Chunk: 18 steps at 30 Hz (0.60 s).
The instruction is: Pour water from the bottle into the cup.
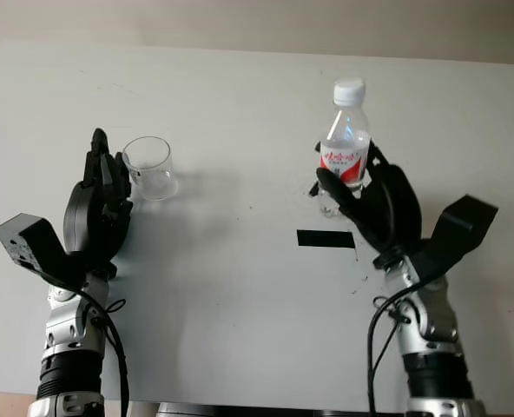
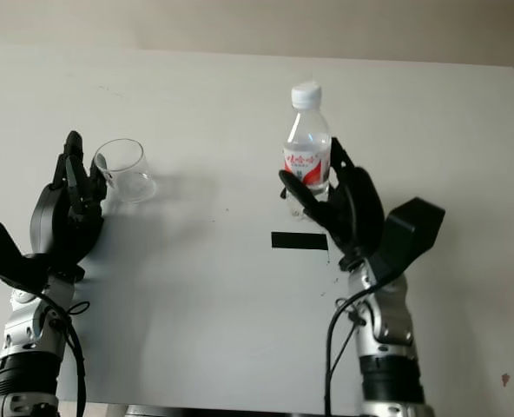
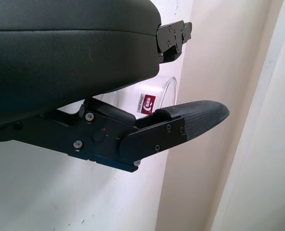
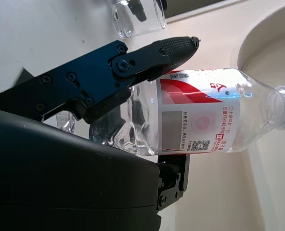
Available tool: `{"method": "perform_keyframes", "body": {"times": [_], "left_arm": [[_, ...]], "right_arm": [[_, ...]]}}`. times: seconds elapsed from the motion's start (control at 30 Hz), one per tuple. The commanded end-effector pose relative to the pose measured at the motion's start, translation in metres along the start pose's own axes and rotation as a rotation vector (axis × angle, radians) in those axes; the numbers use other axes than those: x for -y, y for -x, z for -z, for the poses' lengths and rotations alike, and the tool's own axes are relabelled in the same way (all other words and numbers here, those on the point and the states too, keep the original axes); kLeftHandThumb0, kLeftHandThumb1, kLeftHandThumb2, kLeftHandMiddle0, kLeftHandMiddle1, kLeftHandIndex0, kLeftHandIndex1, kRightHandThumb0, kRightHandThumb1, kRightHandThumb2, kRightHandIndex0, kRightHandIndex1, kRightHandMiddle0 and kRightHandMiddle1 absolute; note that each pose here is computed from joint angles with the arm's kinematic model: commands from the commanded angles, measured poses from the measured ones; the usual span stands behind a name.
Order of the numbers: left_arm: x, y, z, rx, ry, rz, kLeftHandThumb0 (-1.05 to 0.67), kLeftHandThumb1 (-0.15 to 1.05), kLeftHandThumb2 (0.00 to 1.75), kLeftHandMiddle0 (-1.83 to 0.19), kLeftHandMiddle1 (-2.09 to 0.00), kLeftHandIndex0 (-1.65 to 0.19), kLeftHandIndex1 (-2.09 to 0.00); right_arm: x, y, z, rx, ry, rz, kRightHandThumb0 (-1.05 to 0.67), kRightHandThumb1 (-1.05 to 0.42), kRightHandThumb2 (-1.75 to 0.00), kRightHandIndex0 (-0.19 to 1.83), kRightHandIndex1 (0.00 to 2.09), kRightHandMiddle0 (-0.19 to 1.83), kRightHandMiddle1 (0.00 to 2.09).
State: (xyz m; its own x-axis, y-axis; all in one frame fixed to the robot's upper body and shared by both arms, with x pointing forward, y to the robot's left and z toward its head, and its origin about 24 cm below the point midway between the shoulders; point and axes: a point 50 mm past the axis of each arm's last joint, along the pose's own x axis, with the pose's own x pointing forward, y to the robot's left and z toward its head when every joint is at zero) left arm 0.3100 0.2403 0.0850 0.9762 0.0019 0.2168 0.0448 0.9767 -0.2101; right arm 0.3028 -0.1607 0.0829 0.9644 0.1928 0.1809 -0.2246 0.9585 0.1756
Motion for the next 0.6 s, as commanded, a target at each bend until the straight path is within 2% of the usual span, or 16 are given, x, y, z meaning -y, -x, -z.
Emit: {"method": "perform_keyframes", "body": {"times": [0.0, 0.33, 0.4, 0.57], "left_arm": [[-0.003, -0.002, -0.007, 0.017, -0.002, 0.005, -0.77, 1.05, 0.69, 0.19, 0.00, 0.19, 0.00], [-0.004, -0.003, -0.008, 0.014, -0.004, 0.010, -0.77, 1.05, 0.68, 0.19, 0.00, 0.19, 0.00], [-0.005, -0.003, -0.008, 0.015, -0.006, 0.011, -0.77, 1.05, 0.68, 0.19, 0.00, 0.19, 0.00], [-0.006, -0.003, -0.010, 0.017, -0.015, 0.004, -0.77, 1.05, 0.67, 0.19, 0.00, 0.19, 0.00]], "right_arm": [[-0.004, 0.004, -0.001, 0.033, 0.004, 0.007, -0.34, -1.05, -0.31, 0.85, 2.09, 0.56, 2.09], [-0.012, 0.013, 0.023, 0.038, -0.067, 0.088, -0.37, -1.05, -0.31, 0.80, 2.09, 0.48, 2.09], [-0.014, 0.013, 0.026, 0.028, -0.059, 0.094, -0.38, -1.05, -0.32, 0.71, 2.09, 0.40, 2.09], [-0.015, 0.013, 0.027, 0.033, -0.019, 0.096, -0.40, -1.05, -0.32, 0.59, 2.09, 0.34, 2.09]]}}
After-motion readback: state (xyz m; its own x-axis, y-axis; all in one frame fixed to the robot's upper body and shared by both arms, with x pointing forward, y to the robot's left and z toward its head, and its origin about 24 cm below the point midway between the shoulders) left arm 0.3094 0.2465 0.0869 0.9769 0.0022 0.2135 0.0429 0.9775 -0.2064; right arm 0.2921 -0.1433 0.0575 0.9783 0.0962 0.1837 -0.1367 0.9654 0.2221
